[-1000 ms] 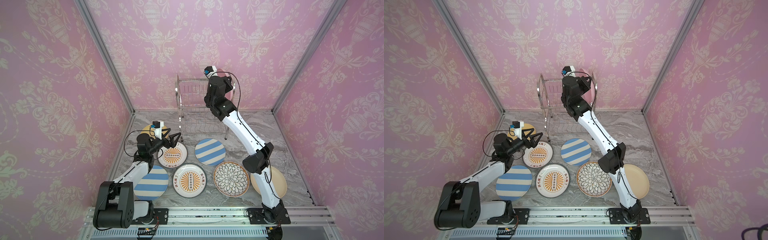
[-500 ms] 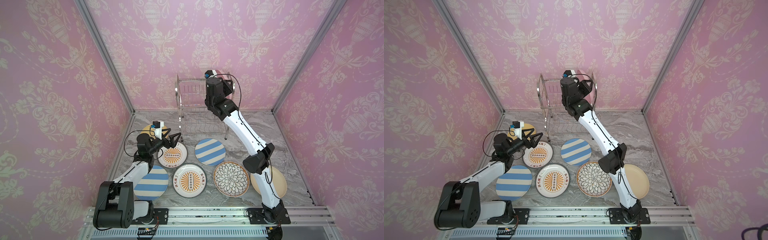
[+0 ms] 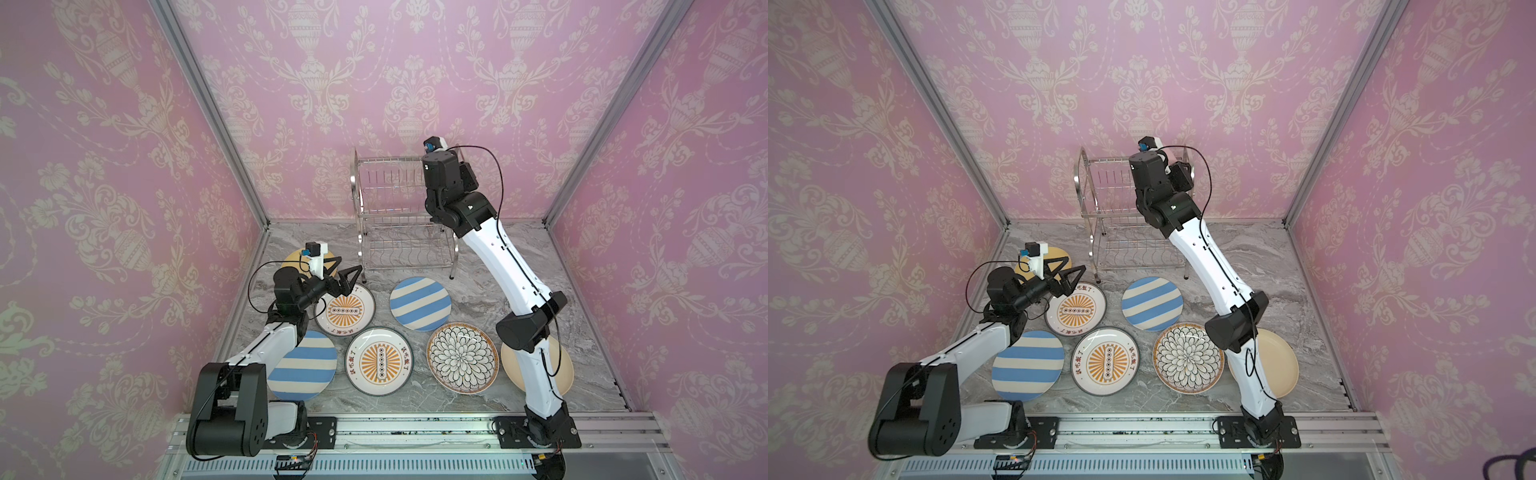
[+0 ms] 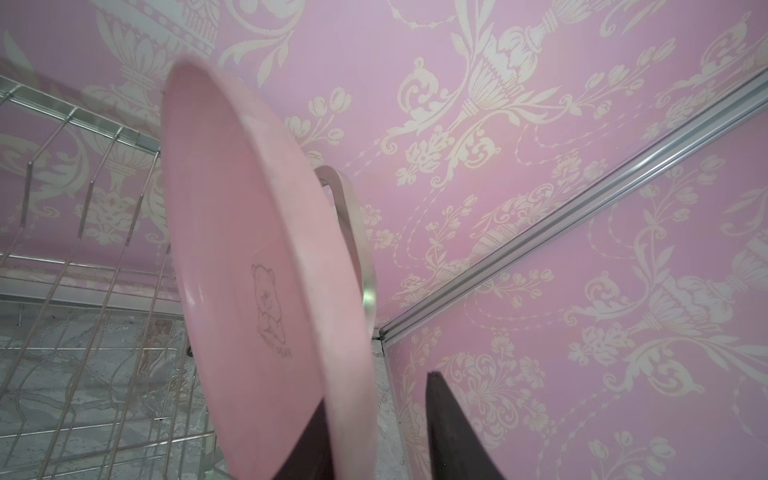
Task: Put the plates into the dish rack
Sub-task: 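Carry the upright pink plate over the rack's upper tier with the right gripper, then lower the pink plate into the rack slots with the right gripper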
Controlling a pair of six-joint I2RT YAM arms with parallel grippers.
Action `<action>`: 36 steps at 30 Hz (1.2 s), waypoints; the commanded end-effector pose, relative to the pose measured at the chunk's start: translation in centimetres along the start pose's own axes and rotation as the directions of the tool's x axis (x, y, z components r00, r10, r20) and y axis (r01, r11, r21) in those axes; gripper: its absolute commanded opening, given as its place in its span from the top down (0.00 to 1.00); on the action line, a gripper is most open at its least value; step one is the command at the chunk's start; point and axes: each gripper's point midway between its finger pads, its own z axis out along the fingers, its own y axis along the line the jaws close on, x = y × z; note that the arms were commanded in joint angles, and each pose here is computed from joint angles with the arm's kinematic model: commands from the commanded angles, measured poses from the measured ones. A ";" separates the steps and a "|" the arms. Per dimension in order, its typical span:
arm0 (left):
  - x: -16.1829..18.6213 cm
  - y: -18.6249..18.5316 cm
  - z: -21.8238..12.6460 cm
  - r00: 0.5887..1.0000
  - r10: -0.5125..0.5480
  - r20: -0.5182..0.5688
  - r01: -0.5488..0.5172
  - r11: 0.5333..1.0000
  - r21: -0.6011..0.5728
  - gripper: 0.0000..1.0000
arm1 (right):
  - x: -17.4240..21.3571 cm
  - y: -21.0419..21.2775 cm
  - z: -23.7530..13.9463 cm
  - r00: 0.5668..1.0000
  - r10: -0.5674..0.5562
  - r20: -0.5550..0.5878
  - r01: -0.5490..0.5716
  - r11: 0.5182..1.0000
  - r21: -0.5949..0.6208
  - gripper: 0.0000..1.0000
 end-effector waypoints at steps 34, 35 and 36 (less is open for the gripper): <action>-7.5 2.2 4.8 0.984 0.163 0.074 -0.160 0.986 -0.042 0.01 | -3.7 -4.0 -1.0 0.990 0.108 0.091 -0.123 0.976 0.182 1.00; -7.4 2.3 4.8 0.984 0.165 0.072 -0.162 0.986 -0.044 0.01 | -3.7 -3.9 -0.9 0.991 0.104 0.089 -0.119 0.975 0.186 1.00; -7.4 2.3 4.9 0.983 0.168 0.071 -0.165 0.985 -0.046 0.01 | -3.7 -3.7 -0.8 0.991 0.101 0.087 -0.116 0.975 0.189 1.00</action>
